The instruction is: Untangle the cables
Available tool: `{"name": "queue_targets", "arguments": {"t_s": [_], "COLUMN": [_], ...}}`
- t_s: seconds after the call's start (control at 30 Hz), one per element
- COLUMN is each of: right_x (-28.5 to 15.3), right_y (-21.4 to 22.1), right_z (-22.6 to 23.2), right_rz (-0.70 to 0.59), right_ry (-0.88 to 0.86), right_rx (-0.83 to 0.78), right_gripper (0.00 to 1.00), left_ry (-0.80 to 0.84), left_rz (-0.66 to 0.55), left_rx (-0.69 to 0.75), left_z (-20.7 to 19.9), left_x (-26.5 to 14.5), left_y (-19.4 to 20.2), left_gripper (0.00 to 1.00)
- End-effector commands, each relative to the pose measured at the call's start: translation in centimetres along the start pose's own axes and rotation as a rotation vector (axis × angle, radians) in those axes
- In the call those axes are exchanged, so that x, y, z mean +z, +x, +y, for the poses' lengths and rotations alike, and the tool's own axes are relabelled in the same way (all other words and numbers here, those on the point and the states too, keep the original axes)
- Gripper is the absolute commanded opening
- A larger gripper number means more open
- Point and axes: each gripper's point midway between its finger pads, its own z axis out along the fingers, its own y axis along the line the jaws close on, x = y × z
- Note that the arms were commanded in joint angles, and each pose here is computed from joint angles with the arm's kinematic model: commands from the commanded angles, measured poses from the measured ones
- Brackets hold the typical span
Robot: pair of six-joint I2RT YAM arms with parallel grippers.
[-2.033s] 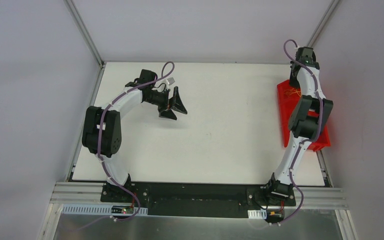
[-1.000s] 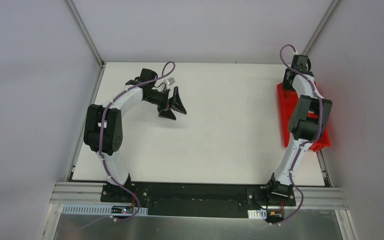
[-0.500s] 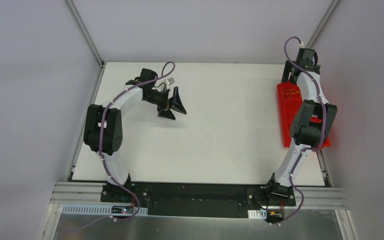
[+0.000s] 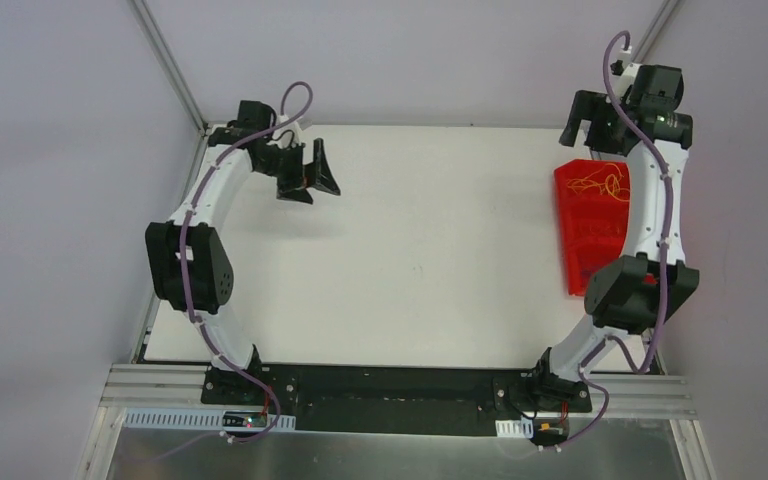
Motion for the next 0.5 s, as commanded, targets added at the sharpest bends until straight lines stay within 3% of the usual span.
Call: {"name": "queue_targets", "arguments": {"t_s": [0.0, 0.2, 0.33, 0.47], "right_x": [-4.8, -3.8, -2.1, -1.3], "right_y": [4.5, 12.0, 15.8, 17.7], "right_z": [6.6, 8.8, 9.8, 10.7], "right_rz": [0.119, 0.286, 0.33, 0.363], "right_ry": [-0.302, -0.365, -0.342, -0.335], "right_rx": [0.064, 0.154, 0.155, 0.201], "right_gripper": [0.99, 0.99, 0.99, 0.99], "left_ry": [-0.19, -0.343, -0.436, -0.423], "left_rz": [-0.047, -0.167, -0.136, -0.095], "left_rx": [0.003, -0.049, -0.054, -0.083], "left_z": [2.0, 5.3, 7.1, 7.9], "left_x": [-6.5, -12.9, -13.2, -11.8], "left_y": [-0.5, -1.7, 0.8, 3.7], "left_gripper": [0.99, 0.99, 0.99, 0.99]}}
